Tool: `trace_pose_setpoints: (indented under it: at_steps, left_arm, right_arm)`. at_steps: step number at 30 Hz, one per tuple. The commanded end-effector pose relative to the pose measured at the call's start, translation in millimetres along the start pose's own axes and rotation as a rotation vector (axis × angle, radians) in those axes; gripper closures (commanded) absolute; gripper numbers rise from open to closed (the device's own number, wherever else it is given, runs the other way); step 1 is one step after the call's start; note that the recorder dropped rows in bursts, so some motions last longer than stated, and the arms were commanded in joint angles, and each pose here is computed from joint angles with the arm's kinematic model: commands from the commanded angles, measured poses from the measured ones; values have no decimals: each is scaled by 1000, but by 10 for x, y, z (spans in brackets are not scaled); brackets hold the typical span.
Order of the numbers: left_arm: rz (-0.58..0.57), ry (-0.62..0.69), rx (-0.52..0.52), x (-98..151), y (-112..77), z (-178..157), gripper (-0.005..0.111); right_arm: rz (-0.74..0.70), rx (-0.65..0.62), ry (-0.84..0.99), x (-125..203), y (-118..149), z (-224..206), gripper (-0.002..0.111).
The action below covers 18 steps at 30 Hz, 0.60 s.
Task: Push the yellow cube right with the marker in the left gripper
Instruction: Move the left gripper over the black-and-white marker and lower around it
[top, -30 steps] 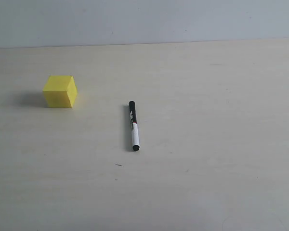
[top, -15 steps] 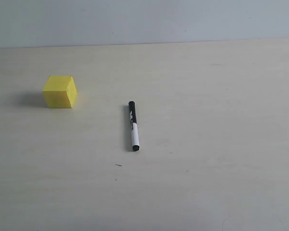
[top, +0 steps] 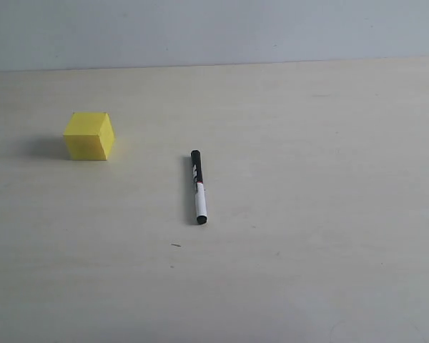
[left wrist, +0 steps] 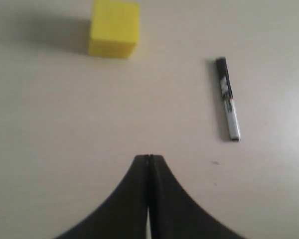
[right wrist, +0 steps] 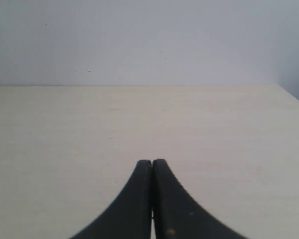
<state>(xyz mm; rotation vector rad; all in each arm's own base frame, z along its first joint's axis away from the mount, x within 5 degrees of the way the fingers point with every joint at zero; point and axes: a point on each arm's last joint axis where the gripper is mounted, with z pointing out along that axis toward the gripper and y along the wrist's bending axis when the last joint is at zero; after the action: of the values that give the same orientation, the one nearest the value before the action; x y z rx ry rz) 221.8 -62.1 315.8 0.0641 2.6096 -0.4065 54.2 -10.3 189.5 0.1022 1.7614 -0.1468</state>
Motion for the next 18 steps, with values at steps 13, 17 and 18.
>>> trace_pose_setpoints:
  at_steps: [13, 17, 18]
  left_arm:
    - [156, 328, -330, 123, -1461, 1323, 107]
    - [153, 363, -252, 106, -1786, 1617, 107]
    - [172, 372, -237, 98, -1841, 1676, 107]
  right_arm:
    - [0, 3, -16, 1, -1, 0, 108]
    - [0, 3, -16, 1, -1, 0, 108]
    - [0, 3, -16, 1, -1, 0, 108]
